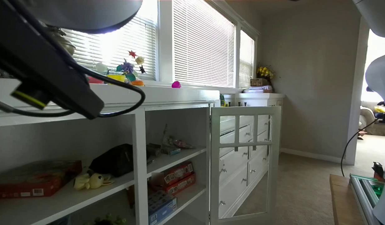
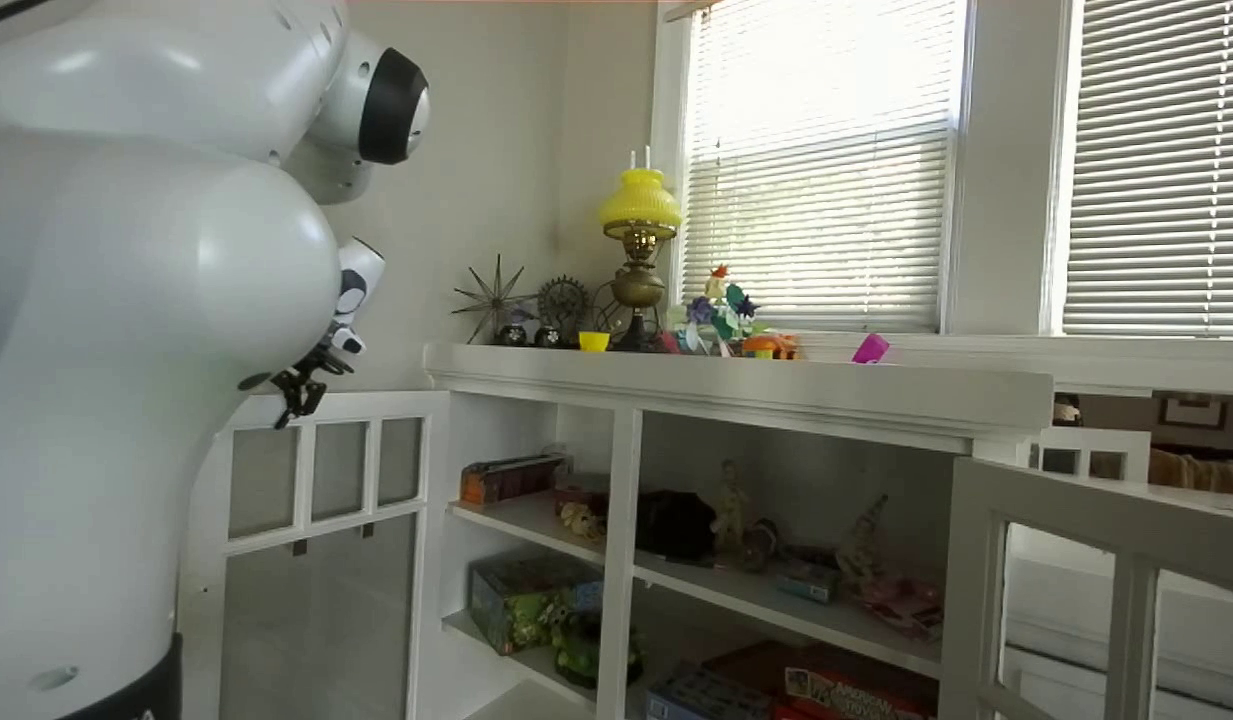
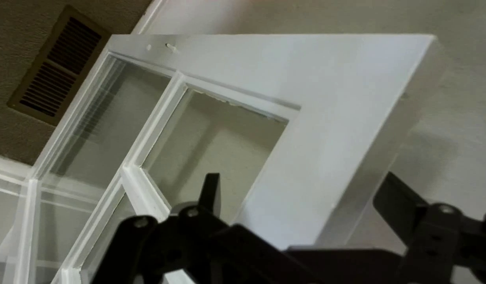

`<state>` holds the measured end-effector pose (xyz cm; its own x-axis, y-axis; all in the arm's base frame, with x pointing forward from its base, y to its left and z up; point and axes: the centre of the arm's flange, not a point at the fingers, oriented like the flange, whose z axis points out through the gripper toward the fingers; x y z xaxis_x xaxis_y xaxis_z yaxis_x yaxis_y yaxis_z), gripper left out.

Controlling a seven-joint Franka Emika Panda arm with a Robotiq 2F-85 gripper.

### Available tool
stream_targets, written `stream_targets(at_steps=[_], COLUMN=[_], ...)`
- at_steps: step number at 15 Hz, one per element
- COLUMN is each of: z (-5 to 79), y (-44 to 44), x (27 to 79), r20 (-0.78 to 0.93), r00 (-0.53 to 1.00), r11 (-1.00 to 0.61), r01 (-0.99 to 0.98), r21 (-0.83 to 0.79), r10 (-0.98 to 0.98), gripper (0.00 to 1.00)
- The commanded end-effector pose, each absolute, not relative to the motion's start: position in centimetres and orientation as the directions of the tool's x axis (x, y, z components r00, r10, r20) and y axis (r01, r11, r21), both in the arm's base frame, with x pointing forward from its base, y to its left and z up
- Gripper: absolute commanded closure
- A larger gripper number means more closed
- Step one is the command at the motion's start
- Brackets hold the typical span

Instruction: Close the bottom left cabinet door

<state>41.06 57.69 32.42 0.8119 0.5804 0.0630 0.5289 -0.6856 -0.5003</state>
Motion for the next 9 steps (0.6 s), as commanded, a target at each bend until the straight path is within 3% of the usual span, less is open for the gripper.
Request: stream_targets(at_steps=[1,9], z=[33.8,35.1], y=[58.3,56.7], x=[41.8,42.0], r20=[0.068,0.025], r00=[0.792,0.75], r11=[-0.704,-0.714], r01=[0.576,0.638], r21=[-0.415,-0.288], r10=[0.607,0.661], gripper=[0.0,0.0])
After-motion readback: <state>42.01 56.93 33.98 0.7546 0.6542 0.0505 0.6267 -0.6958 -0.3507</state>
